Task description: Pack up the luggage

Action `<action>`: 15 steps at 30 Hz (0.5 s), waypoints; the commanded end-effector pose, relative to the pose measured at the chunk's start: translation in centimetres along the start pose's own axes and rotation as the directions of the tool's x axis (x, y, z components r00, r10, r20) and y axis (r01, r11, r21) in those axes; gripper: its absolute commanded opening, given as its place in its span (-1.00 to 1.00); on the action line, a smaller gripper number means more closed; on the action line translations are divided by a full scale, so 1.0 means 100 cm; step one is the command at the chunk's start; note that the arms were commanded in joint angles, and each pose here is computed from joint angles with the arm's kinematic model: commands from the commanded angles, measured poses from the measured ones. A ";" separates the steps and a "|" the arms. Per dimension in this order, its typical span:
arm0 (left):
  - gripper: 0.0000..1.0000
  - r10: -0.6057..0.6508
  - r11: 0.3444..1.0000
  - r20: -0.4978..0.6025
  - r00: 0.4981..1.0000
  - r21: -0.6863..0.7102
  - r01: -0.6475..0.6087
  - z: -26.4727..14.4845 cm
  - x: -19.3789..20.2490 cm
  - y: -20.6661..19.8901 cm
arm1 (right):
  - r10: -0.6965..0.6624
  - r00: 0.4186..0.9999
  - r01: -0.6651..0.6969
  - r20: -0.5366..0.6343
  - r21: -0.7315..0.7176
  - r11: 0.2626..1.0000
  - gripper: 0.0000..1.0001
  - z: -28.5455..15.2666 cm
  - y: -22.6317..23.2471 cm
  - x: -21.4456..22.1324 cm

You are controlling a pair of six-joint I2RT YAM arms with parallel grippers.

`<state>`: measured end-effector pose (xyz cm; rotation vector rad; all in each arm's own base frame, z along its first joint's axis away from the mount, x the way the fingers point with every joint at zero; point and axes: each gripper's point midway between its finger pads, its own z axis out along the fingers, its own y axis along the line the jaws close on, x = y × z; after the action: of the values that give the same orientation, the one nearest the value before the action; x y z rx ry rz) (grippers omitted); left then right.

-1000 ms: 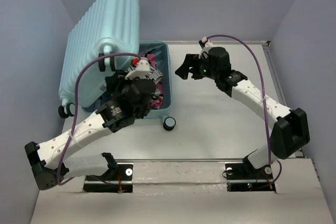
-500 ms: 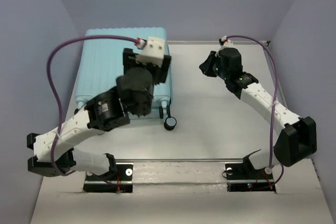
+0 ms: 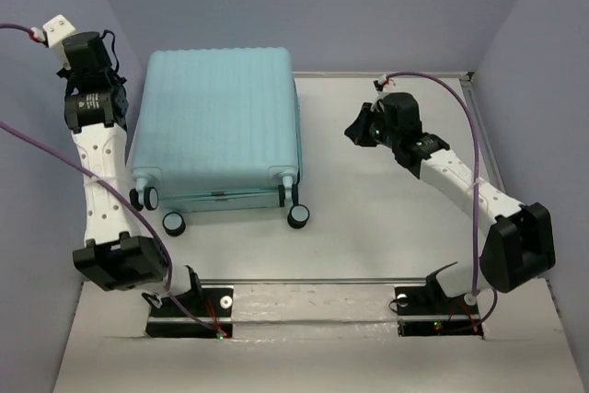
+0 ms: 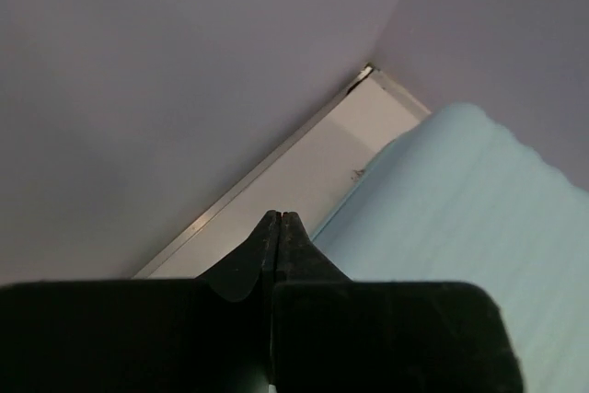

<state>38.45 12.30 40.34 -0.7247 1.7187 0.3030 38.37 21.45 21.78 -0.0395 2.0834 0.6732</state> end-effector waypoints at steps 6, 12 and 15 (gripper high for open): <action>-0.89 -0.089 0.987 -0.237 0.967 -0.154 0.053 0.080 0.090 0.059 | -0.058 0.998 0.057 -0.021 -0.085 0.995 -0.86 0.005 0.014 0.007; -0.88 -0.096 0.983 -0.356 0.930 -0.183 0.031 0.100 0.156 0.069 | -0.073 0.996 0.068 -0.054 -0.079 0.995 -0.86 0.018 0.017 0.020; -0.89 -0.101 0.980 -0.440 0.892 -0.197 0.013 0.114 0.195 0.072 | -0.069 0.995 0.065 -0.065 -0.066 0.996 -0.86 0.024 0.014 0.023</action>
<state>39.53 18.30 19.69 -1.0180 2.1076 0.3263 37.79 23.43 18.84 -0.1374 2.1566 0.7013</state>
